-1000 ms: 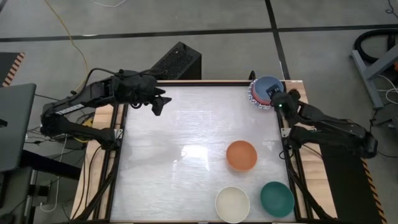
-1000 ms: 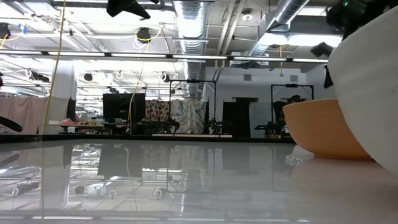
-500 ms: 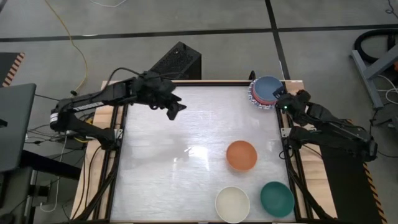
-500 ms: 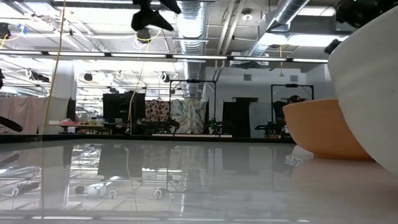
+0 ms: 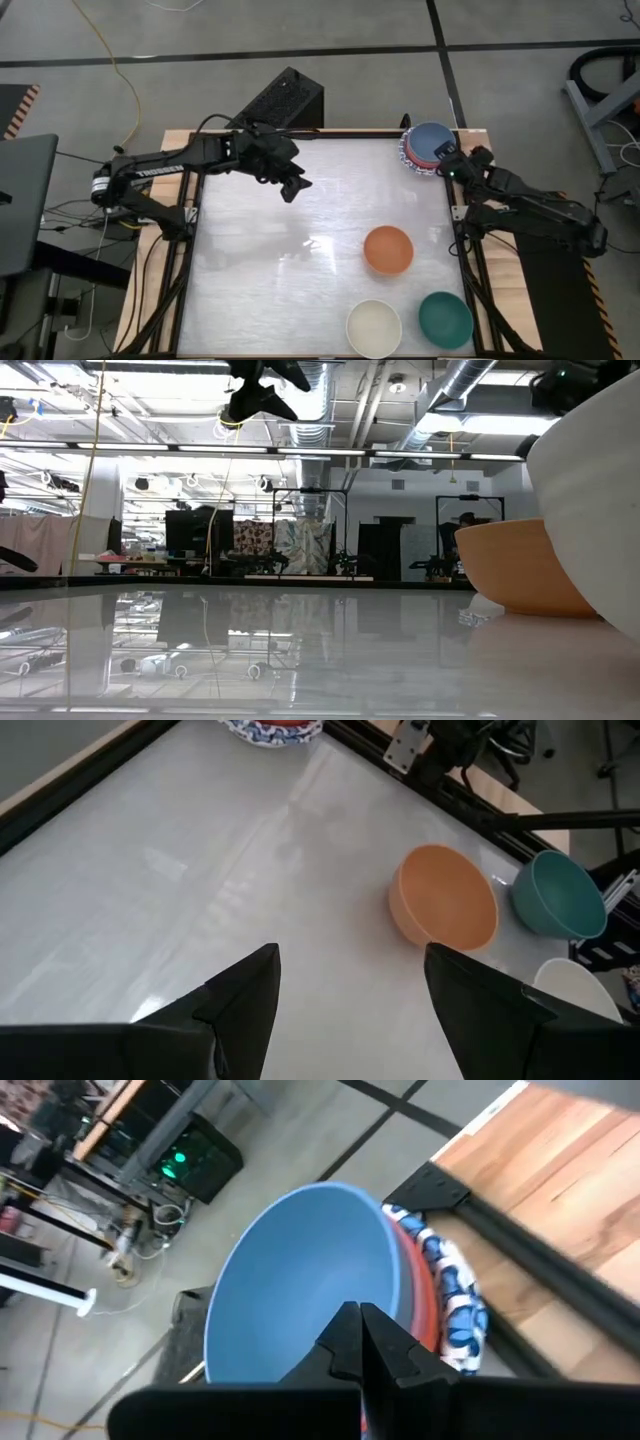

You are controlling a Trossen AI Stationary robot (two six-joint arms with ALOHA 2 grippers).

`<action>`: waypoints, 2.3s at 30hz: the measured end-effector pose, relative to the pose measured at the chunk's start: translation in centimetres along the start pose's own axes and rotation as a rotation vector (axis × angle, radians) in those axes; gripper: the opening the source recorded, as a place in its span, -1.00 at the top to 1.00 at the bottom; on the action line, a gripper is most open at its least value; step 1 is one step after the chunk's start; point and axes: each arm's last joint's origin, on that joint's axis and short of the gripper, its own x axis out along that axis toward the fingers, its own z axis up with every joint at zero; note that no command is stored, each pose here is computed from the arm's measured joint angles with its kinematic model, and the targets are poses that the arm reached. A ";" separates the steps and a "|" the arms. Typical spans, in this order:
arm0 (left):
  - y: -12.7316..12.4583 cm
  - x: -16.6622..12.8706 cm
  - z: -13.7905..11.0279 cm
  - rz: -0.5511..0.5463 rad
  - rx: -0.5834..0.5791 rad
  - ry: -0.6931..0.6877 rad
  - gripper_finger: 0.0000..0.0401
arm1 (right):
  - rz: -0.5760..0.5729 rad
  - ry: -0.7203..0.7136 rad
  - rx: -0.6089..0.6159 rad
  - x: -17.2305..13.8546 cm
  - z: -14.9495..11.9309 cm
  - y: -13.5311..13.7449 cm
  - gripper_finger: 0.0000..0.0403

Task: Nest bowls inside each other
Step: Stack the blue bowl on top of the pink bowl, then stack the brown bowl on top of the blue bowl

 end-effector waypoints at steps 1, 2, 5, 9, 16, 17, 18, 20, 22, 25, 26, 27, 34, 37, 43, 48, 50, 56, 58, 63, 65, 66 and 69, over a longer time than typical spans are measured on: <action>0.0 0.0 0.0 -0.002 0.000 -0.002 -0.19 | 0.009 0.000 0.010 0.2 -0.3 -0.1 0.95; 0.0 0.0 0.0 -0.003 0.001 -0.005 -0.19 | 0.020 -0.001 0.023 0.4 -0.5 -0.2 0.95; 0.0 0.0 0.0 -0.001 -0.003 -0.002 -0.19 | 0.052 -0.001 0.038 1.0 -1.3 -0.3 0.95; 0.0 0.0 0.0 -0.002 -0.012 -0.003 -0.19 | 0.057 0.000 0.057 1.6 -2.0 -0.8 0.95; 0.0 0.0 0.0 -0.001 -0.012 -0.003 -0.19 | 0.048 0.024 0.047 1.8 -2.3 -1.1 0.96; 0.0 0.0 0.0 -0.001 -0.012 -0.003 -0.19 | 0.045 0.032 0.044 1.9 -2.3 -1.1 0.96; 0.0 0.0 0.0 -0.002 -0.012 -0.004 -0.19 | 0.043 0.038 0.046 1.9 -2.2 -1.1 0.96; 0.0 0.0 0.0 -0.002 -0.011 -0.004 -0.19 | 0.041 0.043 0.049 2.0 -2.2 -1.1 0.96; 0.0 0.0 0.1 -0.004 -0.004 -0.009 -0.19 | 0.050 0.052 0.057 1.9 -2.2 -1.0 0.95; -0.1 0.0 0.2 -0.010 0.021 -0.025 -0.19 | 0.113 0.061 0.088 1.6 -2.2 -0.5 0.95; -0.1 0.0 0.3 -0.012 0.025 -0.030 -0.19 | 0.145 0.059 0.094 1.4 -2.1 -0.2 0.95; -0.2 0.2 0.4 -0.016 0.027 -0.036 -0.19 | 0.179 0.053 0.100 1.2 -1.9 0.1 0.95; -0.3 3.2 0.2 -0.066 0.080 -0.017 -0.19 | 0.327 0.030 0.025 -1.0 0.2 1.7 0.95; -0.3 5.5 -0.2 -0.101 0.095 0.003 -0.19 | 0.390 0.030 -0.029 -2.4 1.5 2.3 0.95; -0.5 10.5 -2.0 -0.150 0.126 0.083 -0.19 | 0.483 0.078 -0.164 -4.6 3.2 2.7 0.95; -0.8 13.4 -3.7 -0.154 0.155 0.136 -0.19 | 0.497 0.138 -0.239 -5.2 3.1 2.4 0.95; -0.8 14.0 -4.0 -0.151 0.139 0.133 -0.19 | 0.505 0.159 -0.245 -5.3 2.9 2.4 0.95; -1.6 14.4 -4.4 -0.110 0.165 0.105 -0.19 | 0.511 0.189 -0.242 -5.5 2.7 2.2 0.94; -1.9 14.4 -4.5 -0.097 0.173 0.103 -0.19 | 0.515 0.192 -0.244 -5.5 2.6 2.2 0.94; -3.1 13.9 -3.8 -0.056 0.191 0.051 -0.19 | 0.520 0.197 -0.246 -5.5 2.6 2.2 0.94; -3.3 13.7 -3.5 -0.022 0.195 0.048 -0.19 | 0.521 0.198 -0.244 -5.6 2.6 2.3 0.94; -3.5 13.6 -3.2 -0.013 0.195 0.047 -0.19 | 0.521 0.198 -0.243 -5.6 2.6 2.3 0.94; -3.9 13.7 -2.2 -0.008 0.191 0.023 -0.19 | 0.521 0.198 -0.242 -5.6 2.6 2.3 0.94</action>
